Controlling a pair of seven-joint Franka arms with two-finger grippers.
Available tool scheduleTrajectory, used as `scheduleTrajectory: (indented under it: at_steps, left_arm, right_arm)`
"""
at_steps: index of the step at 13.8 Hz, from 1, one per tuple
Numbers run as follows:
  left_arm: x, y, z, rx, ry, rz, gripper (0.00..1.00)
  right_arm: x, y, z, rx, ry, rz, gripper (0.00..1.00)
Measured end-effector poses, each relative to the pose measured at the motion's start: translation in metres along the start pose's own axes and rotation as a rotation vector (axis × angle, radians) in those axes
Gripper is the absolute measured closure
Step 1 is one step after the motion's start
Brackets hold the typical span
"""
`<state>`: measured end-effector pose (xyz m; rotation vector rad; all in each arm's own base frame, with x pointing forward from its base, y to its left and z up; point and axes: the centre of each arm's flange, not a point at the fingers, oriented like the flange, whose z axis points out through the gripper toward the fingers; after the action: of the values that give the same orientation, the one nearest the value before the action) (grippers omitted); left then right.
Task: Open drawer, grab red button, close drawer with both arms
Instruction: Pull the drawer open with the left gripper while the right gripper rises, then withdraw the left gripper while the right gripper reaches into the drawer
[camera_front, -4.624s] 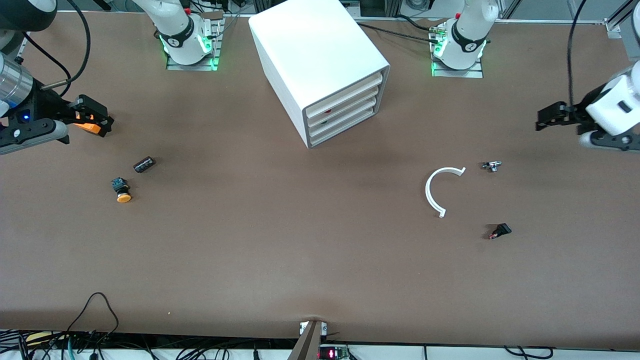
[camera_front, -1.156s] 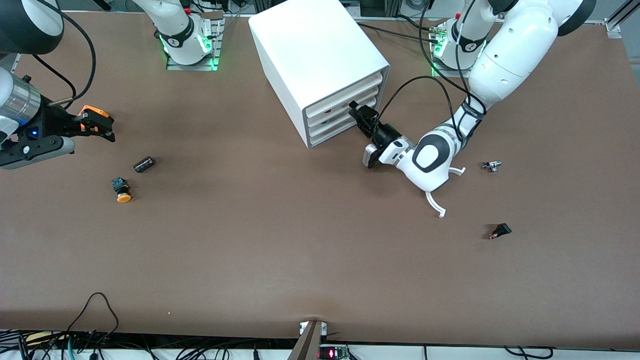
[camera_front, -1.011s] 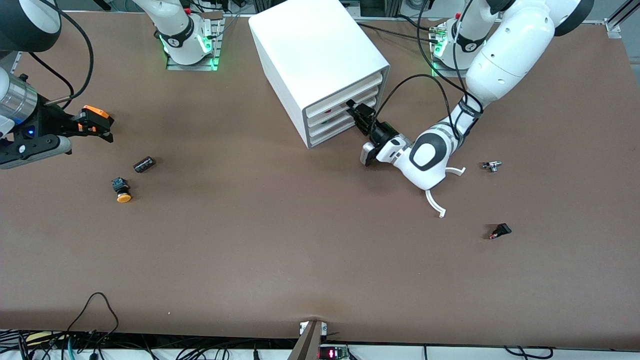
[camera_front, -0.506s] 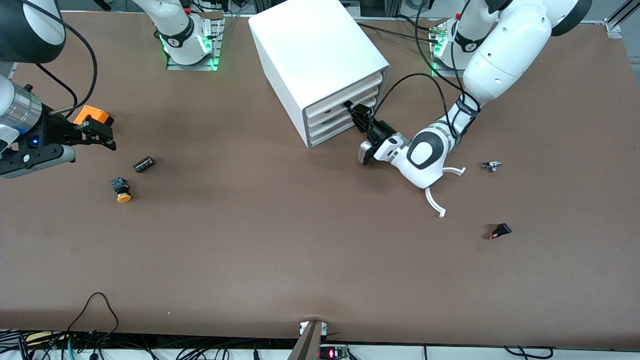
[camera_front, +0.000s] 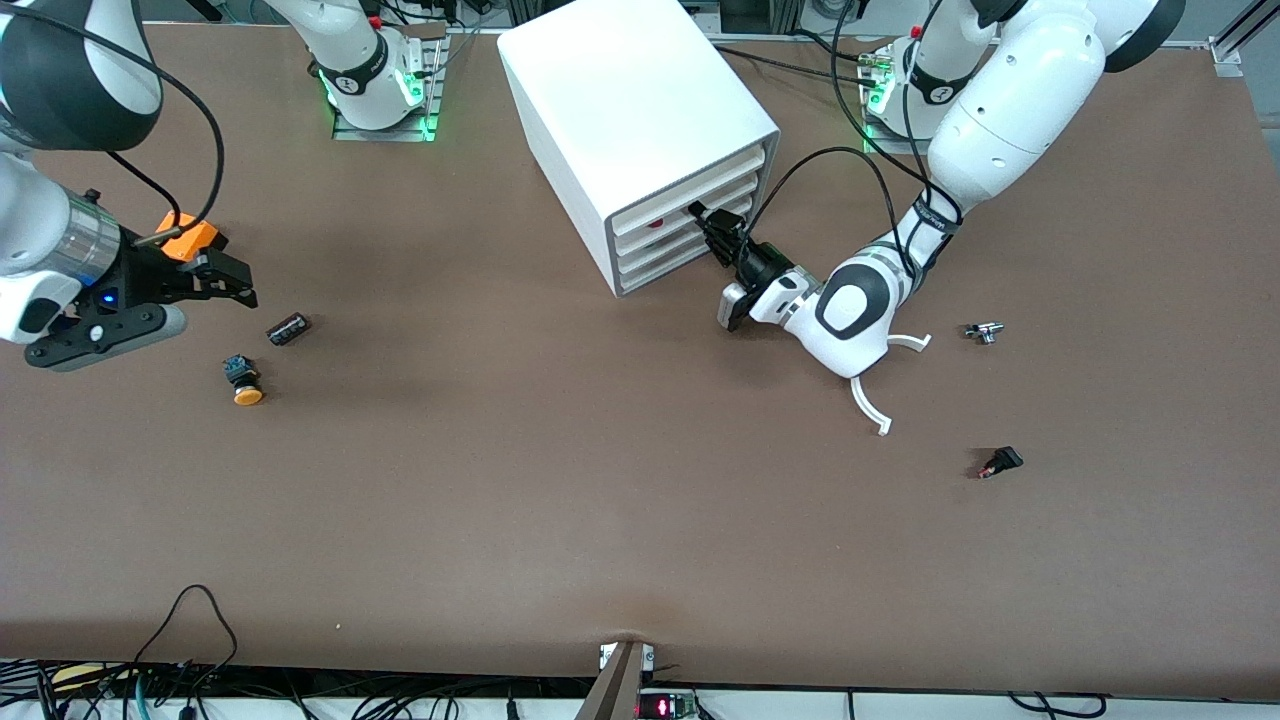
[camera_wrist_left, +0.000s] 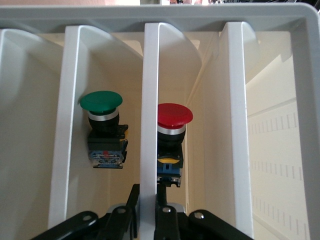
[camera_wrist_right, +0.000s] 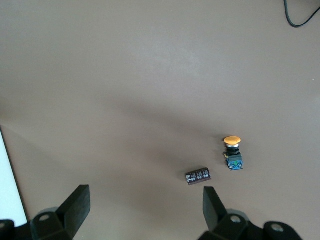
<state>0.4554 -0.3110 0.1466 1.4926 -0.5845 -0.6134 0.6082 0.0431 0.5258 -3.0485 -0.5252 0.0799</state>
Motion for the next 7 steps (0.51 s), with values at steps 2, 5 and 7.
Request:
scheduleTrajectory:
  at_steps: [2,5,7]
  left_arm:
    - [0.000,0.000,-0.006,-0.003,0.019,-0.003,0.85]
    - [-0.002,0.000,-0.018,-0.003,0.043,-0.004,0.85]
    - [-0.002,0.001,-0.030,0.001,0.064,-0.003,0.85]
  right_arm:
    - [0.001,-0.001,0.000,0.000,0.000,-0.003,0.00]
    - [0.003,-0.012,0.000,0.000,-0.001,-0.020,0.00]
    - [0.010,-0.040,0.003,-0.001,-0.005,-0.055,0.00]
